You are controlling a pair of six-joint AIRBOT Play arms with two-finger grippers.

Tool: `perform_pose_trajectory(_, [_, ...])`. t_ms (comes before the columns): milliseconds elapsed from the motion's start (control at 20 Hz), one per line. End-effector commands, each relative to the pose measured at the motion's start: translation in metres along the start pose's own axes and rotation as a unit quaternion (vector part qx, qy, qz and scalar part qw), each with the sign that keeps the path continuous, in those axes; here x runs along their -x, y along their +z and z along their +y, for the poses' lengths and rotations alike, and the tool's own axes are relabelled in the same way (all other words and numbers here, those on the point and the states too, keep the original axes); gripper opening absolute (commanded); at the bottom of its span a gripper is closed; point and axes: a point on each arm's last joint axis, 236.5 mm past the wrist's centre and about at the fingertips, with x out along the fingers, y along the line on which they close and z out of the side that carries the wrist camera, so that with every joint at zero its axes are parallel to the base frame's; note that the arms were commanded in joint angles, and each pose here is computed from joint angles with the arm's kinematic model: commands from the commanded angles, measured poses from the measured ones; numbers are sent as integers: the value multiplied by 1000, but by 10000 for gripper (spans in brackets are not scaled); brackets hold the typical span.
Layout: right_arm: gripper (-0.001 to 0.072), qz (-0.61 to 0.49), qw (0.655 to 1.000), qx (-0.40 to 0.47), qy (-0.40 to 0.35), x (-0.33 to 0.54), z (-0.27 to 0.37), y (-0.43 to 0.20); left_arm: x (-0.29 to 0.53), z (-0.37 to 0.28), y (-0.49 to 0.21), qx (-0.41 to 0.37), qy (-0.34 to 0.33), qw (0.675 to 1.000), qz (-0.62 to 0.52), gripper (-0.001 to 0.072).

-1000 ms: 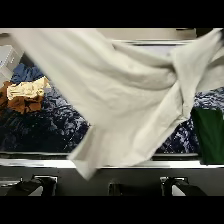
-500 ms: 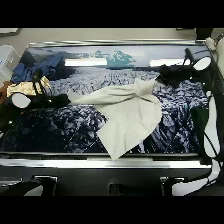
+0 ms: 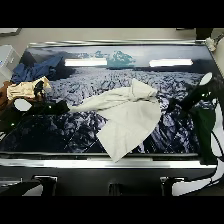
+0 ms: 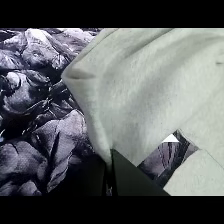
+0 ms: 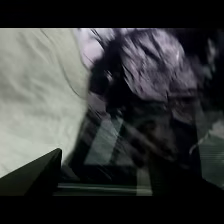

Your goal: Fold the clothes and pants, and hang the long-sleeved shirts on hangers.

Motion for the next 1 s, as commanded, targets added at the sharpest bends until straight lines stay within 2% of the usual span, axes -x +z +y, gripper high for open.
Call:
perform_pose_trajectory(0, [661,76,995,-18,68,-61,7,-64,1,4,-6,-4,1,1000,14,23])
perform_pose_trajectory(100, [661,79,980,-32,181,-87,48,-78,1,3,-10,-8,1,1000,23,22])
perform_pose_trajectory(200, [658,73,966,-46,245,-94,74,-79,1,3,-10,-8,0,1000,23,22])
perform_pose_trajectory(350, [655,65,973,-13,220,-113,96,-85,1,1,-11,-9,-1,1000,24,22])
perform_pose_trajectory(450, [582,53,979,-14,197,-127,115,-86,1,1,-11,-9,-2,1000,24,22])
perform_pose_trajectory(500, [483,50,980,-10,192,-132,125,-88,1,1,-11,-8,-3,1000,24,22])
perform_pose_trajectory(550, [180,48,980,10,193,-131,134,-90,2,1,-10,-8,-3,1000,22,22])
perform_pose_trajectory(600, [48,46,979,24,197,-121,141,-89,5,0,-6,-16,-4,1000,15,22])
perform_pose_trajectory(700, [47,-2,977,98,189,-77,151,-71,28,-13,21,-62,-13,998,-27,21])
perform_pose_trajectory(800, [48,-133,967,165,141,12,147,-29,81,-46,69,-147,-26,982,-114,21])
perform_pose_trajectory(850, [48,-225,949,189,118,76,147,-10,118,-65,94,-167,-33,971,-166,21])
perform_pose_trajectory(900, [48,-338,914,205,93,158,145,3,166,-89,119,-186,-42,954,-230,21])
perform_pose_trajectory(950, [48,-455,862,212,75,248,145,-2,216,-114,137,-203,-52,933,-292,21])
